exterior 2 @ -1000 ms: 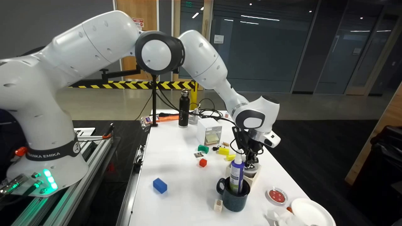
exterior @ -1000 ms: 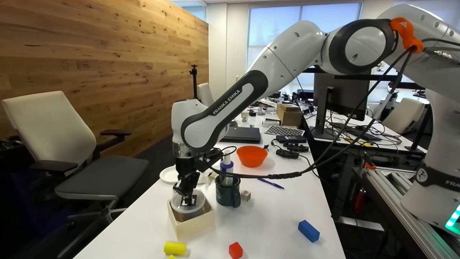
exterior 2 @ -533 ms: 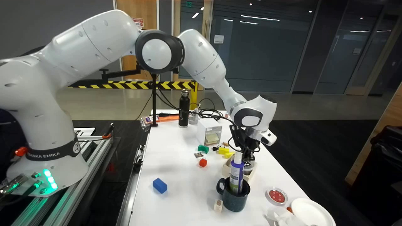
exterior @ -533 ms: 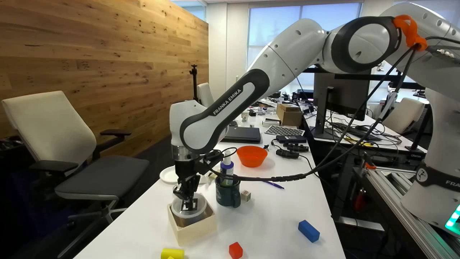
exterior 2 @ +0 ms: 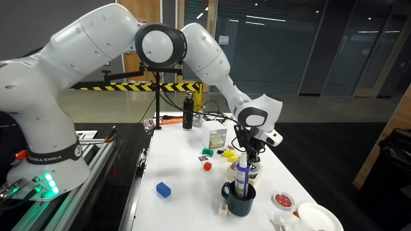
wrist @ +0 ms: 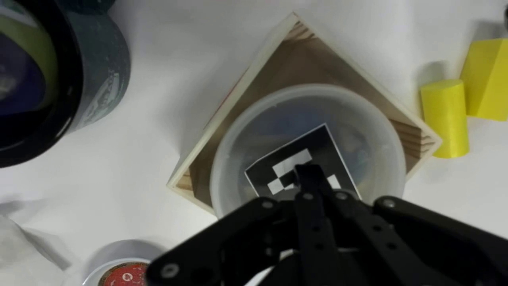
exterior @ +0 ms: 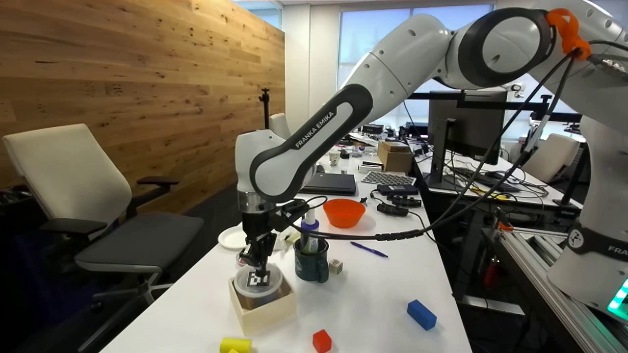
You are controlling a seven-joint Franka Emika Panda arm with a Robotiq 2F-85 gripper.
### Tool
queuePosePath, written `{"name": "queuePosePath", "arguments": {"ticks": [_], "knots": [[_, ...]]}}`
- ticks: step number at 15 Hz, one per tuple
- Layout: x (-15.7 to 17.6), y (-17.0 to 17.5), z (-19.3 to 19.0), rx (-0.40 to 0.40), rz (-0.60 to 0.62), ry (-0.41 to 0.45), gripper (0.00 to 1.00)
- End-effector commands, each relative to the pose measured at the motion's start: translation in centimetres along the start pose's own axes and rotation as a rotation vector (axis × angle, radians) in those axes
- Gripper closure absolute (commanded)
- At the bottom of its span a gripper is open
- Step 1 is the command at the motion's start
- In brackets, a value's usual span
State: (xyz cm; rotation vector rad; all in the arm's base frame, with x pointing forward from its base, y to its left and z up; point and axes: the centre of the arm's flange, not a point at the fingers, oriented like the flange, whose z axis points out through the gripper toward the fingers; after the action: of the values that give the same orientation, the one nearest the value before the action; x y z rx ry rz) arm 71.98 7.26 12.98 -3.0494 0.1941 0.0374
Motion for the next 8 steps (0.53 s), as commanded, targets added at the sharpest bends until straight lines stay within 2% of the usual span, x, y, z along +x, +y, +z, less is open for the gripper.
{"name": "queuePosePath", "arguments": {"ticks": [1, 5, 8], "knots": [[-3.3, 1.6, -5.0, 0.006, 0.069, 0.044, 1.00], [-2.8, 2.8, -10.1, 0.024, 0.129, 0.148, 1.00], [-2.2, 4.1, -12.1, 0.063, 0.189, 0.175, 1.00]]}}
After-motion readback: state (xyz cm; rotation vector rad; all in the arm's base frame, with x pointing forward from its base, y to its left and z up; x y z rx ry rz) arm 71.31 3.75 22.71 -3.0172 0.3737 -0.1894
